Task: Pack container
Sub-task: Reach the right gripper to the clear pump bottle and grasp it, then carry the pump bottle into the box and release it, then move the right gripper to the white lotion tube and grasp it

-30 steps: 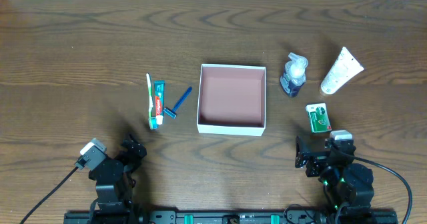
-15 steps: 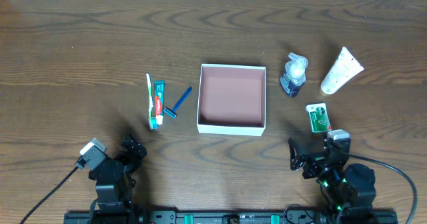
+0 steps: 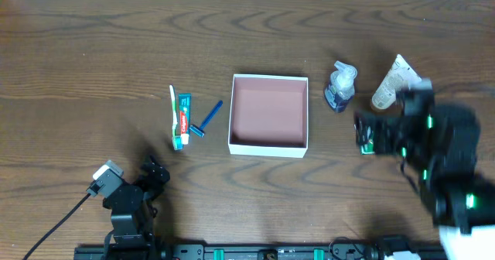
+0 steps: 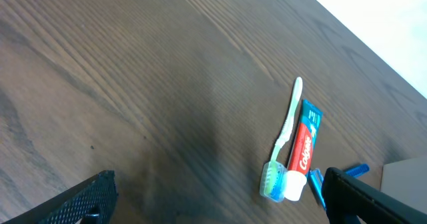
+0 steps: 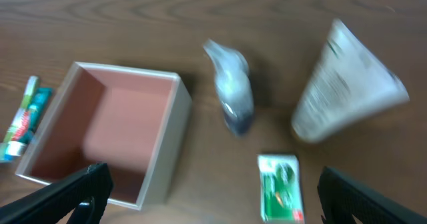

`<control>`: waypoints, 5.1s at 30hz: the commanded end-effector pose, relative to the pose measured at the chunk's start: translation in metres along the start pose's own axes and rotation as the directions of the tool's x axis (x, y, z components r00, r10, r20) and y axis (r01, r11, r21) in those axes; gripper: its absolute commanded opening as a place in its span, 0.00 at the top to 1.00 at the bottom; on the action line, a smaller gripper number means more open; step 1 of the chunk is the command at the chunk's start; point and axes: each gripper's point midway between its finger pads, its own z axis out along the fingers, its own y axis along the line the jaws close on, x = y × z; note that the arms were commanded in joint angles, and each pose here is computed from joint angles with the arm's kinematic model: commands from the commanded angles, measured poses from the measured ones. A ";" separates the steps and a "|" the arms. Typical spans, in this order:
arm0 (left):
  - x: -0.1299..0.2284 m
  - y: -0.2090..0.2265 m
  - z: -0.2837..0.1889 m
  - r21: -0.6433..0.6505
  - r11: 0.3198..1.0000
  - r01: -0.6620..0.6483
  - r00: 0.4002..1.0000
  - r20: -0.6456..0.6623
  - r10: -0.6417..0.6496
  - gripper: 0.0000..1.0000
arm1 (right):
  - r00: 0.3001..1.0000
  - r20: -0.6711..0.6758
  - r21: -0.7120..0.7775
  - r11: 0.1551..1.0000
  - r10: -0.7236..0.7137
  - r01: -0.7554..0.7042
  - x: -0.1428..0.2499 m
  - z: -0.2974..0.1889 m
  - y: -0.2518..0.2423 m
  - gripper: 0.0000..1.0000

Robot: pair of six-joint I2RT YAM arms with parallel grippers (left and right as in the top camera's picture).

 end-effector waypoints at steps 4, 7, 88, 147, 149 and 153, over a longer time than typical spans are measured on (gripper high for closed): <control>0.005 0.004 0.003 -0.011 1.000 -0.013 1.000 -0.007 0.012 0.02 | 0.998 -0.041 -0.059 0.998 -0.040 0.037 -0.054 0.033 0.012 0.01; 0.005 0.004 0.003 -0.011 1.000 -0.013 1.000 -0.007 0.012 0.02 | 0.994 -0.112 0.018 1.000 -0.019 0.021 -0.063 0.064 -0.004 0.01; 0.005 0.004 0.003 -0.011 1.000 -0.013 1.000 -0.007 0.012 0.02 | 0.943 -0.322 -0.076 0.995 -0.090 0.069 0.014 0.148 0.185 0.99; 0.005 0.004 0.003 -0.011 1.000 -0.013 1.000 -0.007 0.012 0.02 | 0.945 -0.322 0.204 0.979 0.062 0.005 -0.041 0.100 -0.120 0.23; 0.005 0.004 0.003 -0.011 1.000 -0.013 1.000 -0.007 0.012 0.02 | 0.927 -0.366 0.191 0.982 0.076 -0.006 -0.029 0.109 -0.121 0.27; 0.005 0.004 0.003 -0.011 1.000 -0.013 1.000 -0.007 0.012 0.02 | 0.897 -0.431 0.183 0.983 0.096 -0.018 -0.012 0.119 -0.122 0.37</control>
